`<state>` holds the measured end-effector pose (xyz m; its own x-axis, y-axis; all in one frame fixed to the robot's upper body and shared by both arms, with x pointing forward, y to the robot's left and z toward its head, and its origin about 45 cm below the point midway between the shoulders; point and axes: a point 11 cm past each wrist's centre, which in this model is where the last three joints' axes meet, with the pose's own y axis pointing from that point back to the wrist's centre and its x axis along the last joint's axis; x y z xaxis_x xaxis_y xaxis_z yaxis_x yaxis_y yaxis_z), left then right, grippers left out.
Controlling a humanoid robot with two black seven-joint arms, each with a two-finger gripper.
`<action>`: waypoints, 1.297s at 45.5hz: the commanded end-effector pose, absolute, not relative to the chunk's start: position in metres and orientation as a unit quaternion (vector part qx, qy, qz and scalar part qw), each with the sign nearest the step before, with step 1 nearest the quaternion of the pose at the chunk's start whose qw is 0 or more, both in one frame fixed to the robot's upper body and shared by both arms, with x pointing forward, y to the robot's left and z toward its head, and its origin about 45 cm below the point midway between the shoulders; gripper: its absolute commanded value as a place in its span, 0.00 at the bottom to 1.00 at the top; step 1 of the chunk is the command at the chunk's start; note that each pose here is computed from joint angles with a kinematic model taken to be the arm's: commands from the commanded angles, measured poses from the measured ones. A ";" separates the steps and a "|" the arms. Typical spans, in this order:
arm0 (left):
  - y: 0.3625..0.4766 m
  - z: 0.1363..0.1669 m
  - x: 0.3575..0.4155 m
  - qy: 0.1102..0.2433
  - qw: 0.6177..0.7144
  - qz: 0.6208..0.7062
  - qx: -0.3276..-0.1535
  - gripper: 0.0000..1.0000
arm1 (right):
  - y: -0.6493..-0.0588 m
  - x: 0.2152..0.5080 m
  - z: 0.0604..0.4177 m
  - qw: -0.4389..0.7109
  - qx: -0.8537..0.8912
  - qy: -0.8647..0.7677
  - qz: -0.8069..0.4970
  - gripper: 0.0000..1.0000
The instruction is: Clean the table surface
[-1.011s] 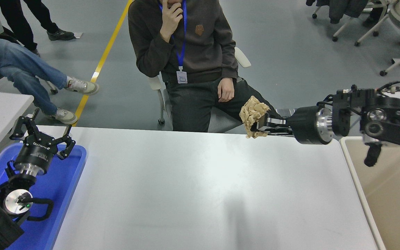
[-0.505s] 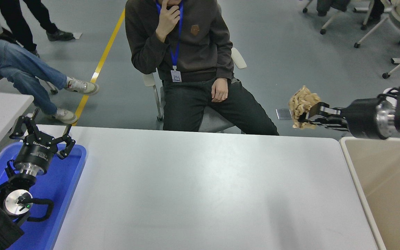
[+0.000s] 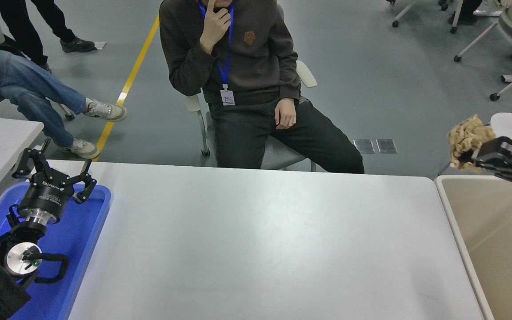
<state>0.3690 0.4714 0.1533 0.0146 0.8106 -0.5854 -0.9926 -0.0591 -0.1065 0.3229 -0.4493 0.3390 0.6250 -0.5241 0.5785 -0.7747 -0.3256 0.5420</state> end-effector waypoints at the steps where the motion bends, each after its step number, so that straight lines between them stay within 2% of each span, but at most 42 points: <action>1: 0.471 0.1533 0.3690 0.175 0.663 0.680 -0.260 1.00 | -0.496 0.307 0.325 0.435 0.781 -0.426 0.140 0.00; 34: 0.471 0.1533 0.3690 0.175 0.663 0.680 -0.260 1.00 | -0.602 0.282 0.246 0.505 0.718 -0.470 0.089 0.00; 59: 0.471 0.1533 0.3690 0.175 0.663 0.680 -0.260 1.00 | -0.617 0.286 0.186 0.545 0.683 -0.481 0.072 0.00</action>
